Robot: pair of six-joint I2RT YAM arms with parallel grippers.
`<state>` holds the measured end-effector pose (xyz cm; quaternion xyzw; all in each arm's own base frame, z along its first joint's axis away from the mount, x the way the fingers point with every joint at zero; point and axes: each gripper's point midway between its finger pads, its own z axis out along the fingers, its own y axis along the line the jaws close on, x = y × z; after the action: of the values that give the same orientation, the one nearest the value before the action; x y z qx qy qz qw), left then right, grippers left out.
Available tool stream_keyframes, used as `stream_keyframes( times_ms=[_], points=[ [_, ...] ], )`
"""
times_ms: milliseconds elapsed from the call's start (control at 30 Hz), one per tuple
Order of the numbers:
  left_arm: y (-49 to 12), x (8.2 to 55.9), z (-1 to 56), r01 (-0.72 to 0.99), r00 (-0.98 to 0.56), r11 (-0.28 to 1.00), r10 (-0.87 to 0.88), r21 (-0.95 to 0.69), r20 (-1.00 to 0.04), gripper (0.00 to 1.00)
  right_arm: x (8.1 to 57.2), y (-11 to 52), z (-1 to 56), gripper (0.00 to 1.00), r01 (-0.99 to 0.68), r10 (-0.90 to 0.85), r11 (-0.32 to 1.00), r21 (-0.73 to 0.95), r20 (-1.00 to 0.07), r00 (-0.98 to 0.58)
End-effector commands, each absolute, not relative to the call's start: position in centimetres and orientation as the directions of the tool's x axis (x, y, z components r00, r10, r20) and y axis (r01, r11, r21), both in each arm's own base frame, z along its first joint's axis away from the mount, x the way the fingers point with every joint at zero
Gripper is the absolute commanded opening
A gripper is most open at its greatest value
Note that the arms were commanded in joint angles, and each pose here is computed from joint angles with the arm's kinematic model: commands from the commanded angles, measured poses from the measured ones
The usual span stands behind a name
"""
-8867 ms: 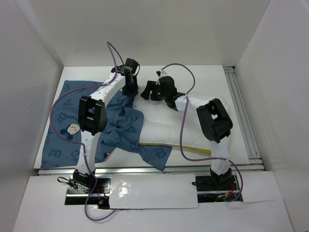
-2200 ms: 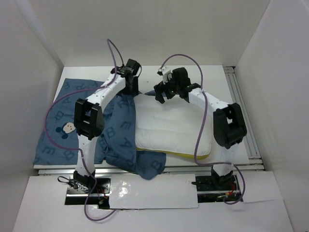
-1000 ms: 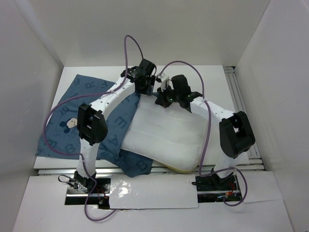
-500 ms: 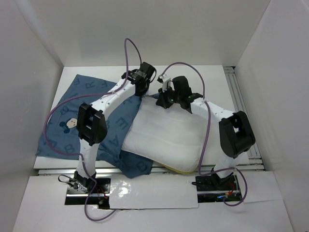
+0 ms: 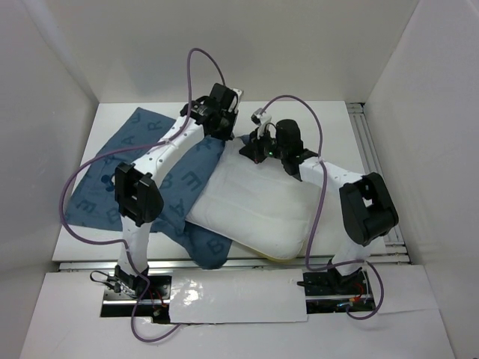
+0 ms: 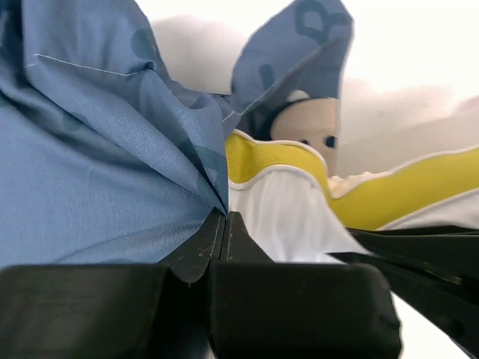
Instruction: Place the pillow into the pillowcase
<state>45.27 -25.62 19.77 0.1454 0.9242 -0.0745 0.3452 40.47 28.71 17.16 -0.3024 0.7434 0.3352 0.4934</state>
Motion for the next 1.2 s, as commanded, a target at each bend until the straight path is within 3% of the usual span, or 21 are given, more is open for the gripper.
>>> stream_keyframes(
  times_ms=[0,200,400,533,667,800,900,1000,1033,1067,1167],
  points=[
    [-32.7,44.3,26.5,0.556,-0.585,0.801,0.185,-0.224,-0.790,0.00,39.2,31.4,26.8,0.00,-0.884,0.050,0.462,0.068,-0.997,-0.051],
    [-37.5,38.6,26.1,0.753,-0.507,0.613,0.307,-0.240,-0.805,0.00,40.2,32.6,24.7,0.00,-0.898,0.119,0.428,0.100,-0.991,-0.053],
    [-37.7,37.1,23.6,0.765,-0.553,0.570,0.343,-0.299,-0.760,0.00,40.3,32.0,23.8,0.00,-0.909,0.267,0.377,0.179,-0.961,-0.078],
    [-37.1,37.7,22.2,0.730,-0.600,0.598,0.328,-0.331,-0.730,0.00,42.7,30.9,21.0,0.00,-0.821,0.247,0.514,0.250,-0.959,-0.137],
    [-35.1,40.0,20.5,0.652,-0.657,0.684,0.295,-0.327,-0.694,0.52,45.7,27.8,17.4,0.00,-0.653,0.214,0.682,0.329,-0.944,-0.252],
    [-33.0,41.7,20.4,0.586,-0.706,0.721,0.229,-0.371,-0.670,0.60,46.7,25.1,16.1,0.07,-0.518,0.158,0.796,0.312,-0.934,-0.320],
    [-32.2,42.0,20.1,0.551,-0.736,0.730,0.197,-0.404,-0.647,0.63,46.2,23.1,15.4,0.22,-0.462,0.109,0.845,0.268,-0.933,-0.342],
    [-31.1,41.3,21.7,0.528,-0.730,0.755,0.168,-0.389,-0.663,0.78,45.2,21.5,15.6,0.66,-0.447,0.074,0.859,0.249,-0.925,-0.373],
    [-30.8,41.1,22.6,0.531,-0.712,0.758,0.158,-0.379,-0.684,0.83,44.7,21.5,15.6,0.74,-0.465,0.047,0.853,0.237,-0.922,-0.384],
    [-29.8,40.3,24.0,0.518,-0.699,0.774,0.138,-0.364,-0.702,1.00,44.7,21.0,16.2,1.00,-0.461,0.039,0.858,0.227,-0.923,-0.382],
    [-27.4,39.2,24.8,0.426,-0.702,0.836,0.066,-0.344,-0.709,1.00,43.2,20.3,17.5,1.00,-0.466,-0.006,0.863,0.195,-0.918,-0.396]
  ],
)
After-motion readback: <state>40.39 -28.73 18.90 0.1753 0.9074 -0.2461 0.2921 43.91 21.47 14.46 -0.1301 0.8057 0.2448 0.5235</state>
